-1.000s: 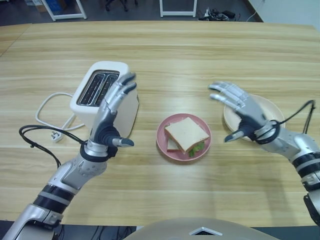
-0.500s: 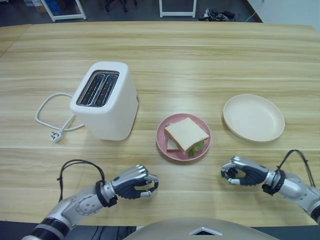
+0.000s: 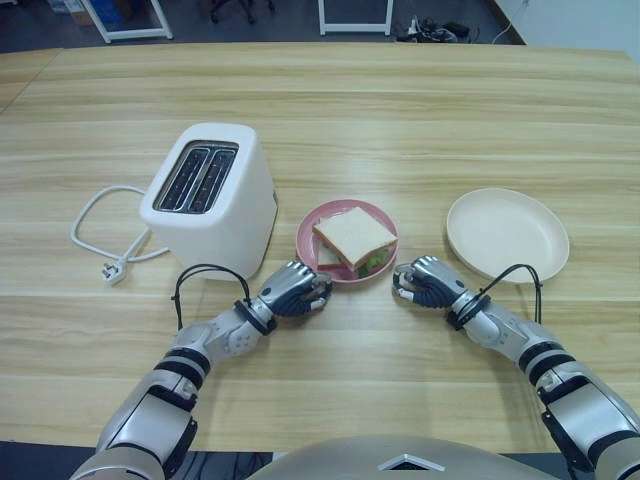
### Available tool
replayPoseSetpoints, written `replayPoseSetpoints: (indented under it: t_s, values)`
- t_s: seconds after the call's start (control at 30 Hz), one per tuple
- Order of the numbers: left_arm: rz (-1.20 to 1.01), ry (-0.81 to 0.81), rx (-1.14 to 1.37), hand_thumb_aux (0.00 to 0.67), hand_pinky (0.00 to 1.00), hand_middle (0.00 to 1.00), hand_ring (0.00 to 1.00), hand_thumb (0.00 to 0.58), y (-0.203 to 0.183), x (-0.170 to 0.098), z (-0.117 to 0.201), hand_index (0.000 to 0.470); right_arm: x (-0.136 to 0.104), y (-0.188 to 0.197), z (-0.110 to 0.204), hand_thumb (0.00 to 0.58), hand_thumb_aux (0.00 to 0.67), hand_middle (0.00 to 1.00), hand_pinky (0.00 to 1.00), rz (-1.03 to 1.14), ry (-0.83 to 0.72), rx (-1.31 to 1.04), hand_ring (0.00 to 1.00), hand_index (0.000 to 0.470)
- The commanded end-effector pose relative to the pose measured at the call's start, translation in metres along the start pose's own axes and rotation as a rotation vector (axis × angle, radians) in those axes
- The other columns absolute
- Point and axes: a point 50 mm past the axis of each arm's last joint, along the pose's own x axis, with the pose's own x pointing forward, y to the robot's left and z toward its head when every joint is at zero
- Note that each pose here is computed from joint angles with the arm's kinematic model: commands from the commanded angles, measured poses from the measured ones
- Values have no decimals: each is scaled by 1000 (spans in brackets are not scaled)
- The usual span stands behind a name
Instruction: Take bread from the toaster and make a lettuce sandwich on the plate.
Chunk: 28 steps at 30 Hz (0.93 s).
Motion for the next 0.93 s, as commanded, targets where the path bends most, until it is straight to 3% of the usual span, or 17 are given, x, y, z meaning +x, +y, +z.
replayPoseSetpoints:
  t_s: [0.03, 0.07, 0.1, 0.13, 0.17, 0.37, 0.53, 0.73, 0.93]
  values:
    - [96, -18, -34, 670, 1000, 1000, 1000, 580, 10, 5, -1, 470, -5, 3, 4, 580, 670, 1000, 1000, -51, -15, 42, 1000, 470]
    - [128, -39, -50, 670, 918, 918, 918, 580, 14, 4, 1, 470, -8, -1, 7, 541, 497, 1000, 1000, -87, -29, 80, 1000, 348]
    - [156, -65, -72, 670, 553, 553, 553, 580, 18, 3, 4, 470, -11, -6, 9, 230, 150, 737, 737, -127, -42, 119, 737, 105]
    - [224, -110, -147, 315, 0, 0, 0, 417, 24, 2, 12, 221, -16, -15, 12, 0, 0, 8, 8, -191, -67, 169, 8, 0]
    - [289, -160, -199, 0, 0, 0, 0, 0, 32, -1, 20, 0, -20, -26, 17, 0, 0, 0, 0, -269, -102, 224, 0, 0]
    - [766, -410, -395, 0, 0, 0, 0, 0, 113, -11, 79, 0, -30, -117, 57, 0, 0, 0, 0, -730, -333, 341, 0, 0]
    - [1242, -421, -259, 0, 0, 0, 0, 0, 170, 1, 121, 0, -21, -165, 105, 0, 0, 0, 0, -1005, -541, 165, 0, 0]
    - [1204, -535, -189, 0, 0, 0, 0, 0, 188, -8, 145, 0, -20, -177, 135, 0, 0, 0, 0, -1121, -640, 233, 0, 0]
    - [1180, -564, -208, 0, 0, 0, 0, 0, 194, -7, 153, 0, -23, -181, 142, 0, 0, 0, 0, -1071, -650, 164, 0, 0]
